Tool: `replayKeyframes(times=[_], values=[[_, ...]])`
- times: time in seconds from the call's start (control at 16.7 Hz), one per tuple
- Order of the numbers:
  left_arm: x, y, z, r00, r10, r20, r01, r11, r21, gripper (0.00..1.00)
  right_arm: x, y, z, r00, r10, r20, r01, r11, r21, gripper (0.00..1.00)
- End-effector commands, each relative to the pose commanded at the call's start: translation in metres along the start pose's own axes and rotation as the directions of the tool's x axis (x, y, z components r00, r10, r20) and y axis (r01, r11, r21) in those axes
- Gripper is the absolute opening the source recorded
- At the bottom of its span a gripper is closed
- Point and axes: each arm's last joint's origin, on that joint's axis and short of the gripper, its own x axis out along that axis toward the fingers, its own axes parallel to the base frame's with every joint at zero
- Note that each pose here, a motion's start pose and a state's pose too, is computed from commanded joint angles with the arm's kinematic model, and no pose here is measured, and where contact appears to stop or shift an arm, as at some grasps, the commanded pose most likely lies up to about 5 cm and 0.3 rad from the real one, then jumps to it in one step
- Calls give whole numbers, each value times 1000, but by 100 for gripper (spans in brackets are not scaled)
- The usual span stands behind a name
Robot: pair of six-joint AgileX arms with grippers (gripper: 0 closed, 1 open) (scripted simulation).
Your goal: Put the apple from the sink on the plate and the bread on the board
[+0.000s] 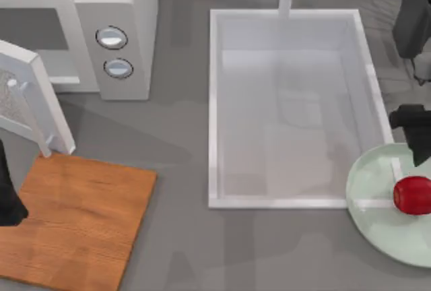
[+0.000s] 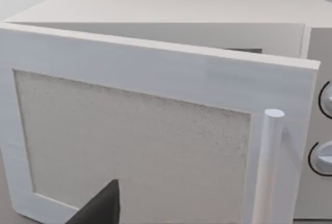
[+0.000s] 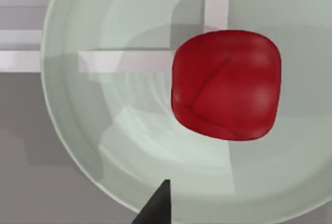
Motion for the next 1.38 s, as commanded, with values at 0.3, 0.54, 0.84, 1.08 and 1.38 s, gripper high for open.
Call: replayKeyframes(times=[0.3, 0.54, 0.84, 1.08, 1.38], values=[[0, 0, 0, 1000, 0, 0, 0, 1000, 0, 100, 0, 0, 0, 1000, 0, 0, 0, 1000, 0, 100], [0, 0, 0, 1000, 0, 0, 0, 1000, 0, 100, 0, 0, 0, 1000, 0, 0, 0, 1000, 0, 100], [0, 0, 0, 1000, 0, 0, 0, 1000, 0, 100, -4, -4, -9, 998, 12, 58, -12, 1000, -2, 100], [0, 0, 0, 1000, 0, 0, 0, 1000, 0, 100, -14, -19, -43, 964, 46, 261, -46, 999, -9, 100], [0, 0, 0, 1000, 0, 0, 0, 1000, 0, 100, -17, -41, -112, 755, 81, 651, -78, 996, -34, 100]])
